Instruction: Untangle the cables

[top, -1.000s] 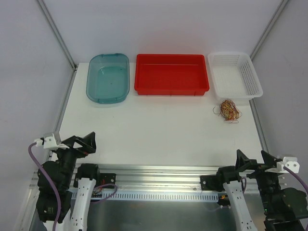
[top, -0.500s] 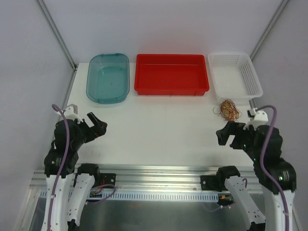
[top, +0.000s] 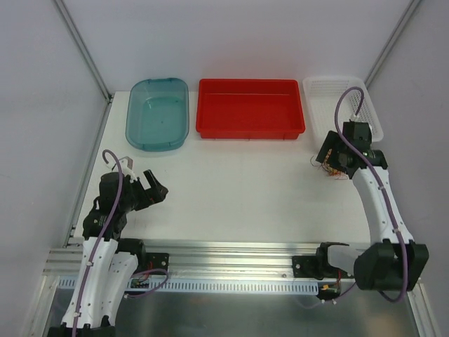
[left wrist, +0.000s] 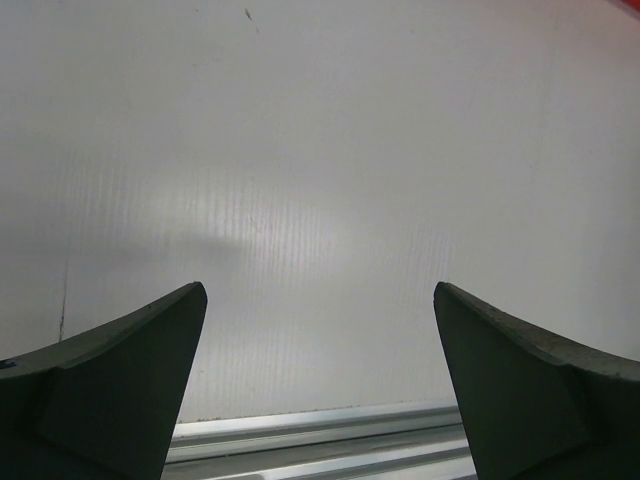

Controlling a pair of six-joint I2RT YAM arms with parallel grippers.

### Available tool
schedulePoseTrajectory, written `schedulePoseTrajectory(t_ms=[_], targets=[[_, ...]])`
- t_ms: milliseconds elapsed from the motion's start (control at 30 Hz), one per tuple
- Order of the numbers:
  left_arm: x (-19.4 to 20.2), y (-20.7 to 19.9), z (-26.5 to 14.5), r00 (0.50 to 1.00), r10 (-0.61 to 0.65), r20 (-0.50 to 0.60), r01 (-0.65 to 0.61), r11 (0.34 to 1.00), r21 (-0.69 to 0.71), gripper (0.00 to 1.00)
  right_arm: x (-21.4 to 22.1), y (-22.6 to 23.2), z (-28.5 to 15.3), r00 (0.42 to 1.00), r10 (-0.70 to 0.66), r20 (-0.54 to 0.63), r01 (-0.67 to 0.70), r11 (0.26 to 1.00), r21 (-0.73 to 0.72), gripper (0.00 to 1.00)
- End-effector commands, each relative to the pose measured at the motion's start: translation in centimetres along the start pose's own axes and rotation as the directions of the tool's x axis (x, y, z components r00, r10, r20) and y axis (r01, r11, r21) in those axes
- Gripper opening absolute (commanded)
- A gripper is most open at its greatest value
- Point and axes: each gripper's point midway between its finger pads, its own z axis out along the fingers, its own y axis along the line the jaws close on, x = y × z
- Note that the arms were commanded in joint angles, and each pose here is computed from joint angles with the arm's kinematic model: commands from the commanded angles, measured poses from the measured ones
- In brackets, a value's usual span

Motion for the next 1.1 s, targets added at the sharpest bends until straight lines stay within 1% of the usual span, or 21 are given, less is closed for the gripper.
schedulePoseTrajectory(t_ms=[0,33,67,100,200,233,400,433,500,533,600,633,667,733,800,833,900,933,1000,1033,1067], targets=[[-1.1,-1.2,0.0,0.997,0.027,0.066,-0.032,0.996,0.078,0.99,-4.1,-0.9,4.0,0.989,0.094,0.119,-0.101,0.993,0.057,0.85],[-1.2,-1.4,-0.1,0.997,0.03,0.076,-0.036,0.995,0.089,0.99,-5.5,-0.6,4.9,0.982,0.107,0.155,-0.115,0.992,0.043,0.85],[-1.3,-1.5,-0.1,0.996,0.023,0.084,-0.031,0.995,0.094,0.99,-5.9,-0.8,5.8,0.981,0.114,0.156,-0.123,0.991,0.045,0.84],[-1.1,-1.5,-0.1,0.996,0.022,0.082,-0.03,0.995,0.097,0.99,-5.9,-0.6,8.0,0.985,0.105,0.136,-0.114,0.992,0.055,0.85],[-1.2,-1.7,-0.2,0.996,0.027,0.09,-0.037,0.993,0.11,0.99,-6.1,-0.9,11.2,0.989,0.111,0.101,-0.117,0.991,0.058,0.85],[-1.2,-1.7,-0.2,0.995,0.029,0.092,-0.039,0.993,0.111,0.99,-5.1,-1.2,13.3,0.992,0.11,0.056,-0.114,0.991,0.075,0.85],[-1.0,-1.8,0.0,0.997,0.033,0.074,-0.041,0.992,0.12,0.99,-2.0,-0.8,16.3,0.993,0.093,-0.066,-0.092,0.995,0.028,0.84],[-1.0,-1.8,0.1,0.997,0.032,0.068,-0.04,0.992,0.118,0.99,-1.4,-0.5,16.3,0.993,0.094,-0.075,-0.093,0.996,0.012,0.79],[-0.9,-1.9,0.1,0.997,0.031,0.064,-0.038,0.992,0.121,0.99,-0.3,0.2,15.7,0.992,0.091,-0.087,-0.095,0.995,-0.04,0.66],[-0.9,-1.9,0.1,0.998,0.033,0.062,-0.04,0.991,0.127,0.99,0.1,0.7,15.3,0.992,0.082,-0.092,-0.088,0.994,-0.061,0.51],[-0.8,-2.0,0.1,0.998,0.033,0.061,-0.041,0.99,0.131,0.99,0.7,1.2,13.7,0.996,0.048,-0.072,-0.054,0.995,-0.087,0.35],[-0.8,-2.2,0.1,0.998,0.034,0.061,-0.043,0.989,0.143,0.99,1.2,2.2,12.9,0.997,0.02,-0.068,-0.027,0.993,-0.111,0.21],[-0.7,-2.3,0.1,0.998,0.035,0.061,-0.044,0.988,0.149,0.99,0.7,2.8,11.5,0.999,0.005,-0.035,-0.01,0.991,-0.136,0.14],[-0.6,-2.6,0.1,0.998,0.038,0.051,-0.047,0.984,0.171,0.99,2.0,4.5,9.7,0.998,-0.046,-0.03,0.04,0.983,-0.181,0.02],[-0.4,-2.8,0.2,0.998,0.04,0.039,-0.047,0.982,0.183,0.99,2.1,6.2,6.8,0.996,-0.084,0.018,0.086,0.967,-0.238,0.01],[-0.4,-3.0,0.2,0.998,0.043,0.038,-0.05,0.98,0.193,0.99,3.0,8.3,5.4,0.99,-0.138,0.032,0.141,0.947,-0.29,0.01],[-0.1,-3.5,0.2,0.999,0.048,0.021,-0.051,0.973,0.227,0.99,3.8,10.3,3.0,0.98,-0.188,0.061,0.198,0.917,-0.347,0.01],[0.1,-3.7,0.3,0.999,0.049,0.01,-0.05,0.97,0.239,0.99,4.4,12.5,0.7,0.969,-0.226,0.103,0.249,0.873,-0.42,0.01],[0.5,-4.6,0.2,0.998,0.055,-0.013,-0.049,0.955,0.292,0.99,5.5,14.4,-1.4,0.953,-0.268,0.138,0.301,0.824,-0.479,0.01],[0.6,-4.9,0.3,0.998,0.056,-0.021,-0.046,0.95,0.31,0.99,7.1,16.5,-3.4,0.926,-0.336,0.17,0.371,0.742,-0.559,0.01],[0.7,-5.3,0.3,0.998,0.059,-0.026,-0.047,0.941,0.334,0.99,8.1,17.4,-4.2,0.913,-0.366,0.182,0.4,0.706,-0.585,0.02]])
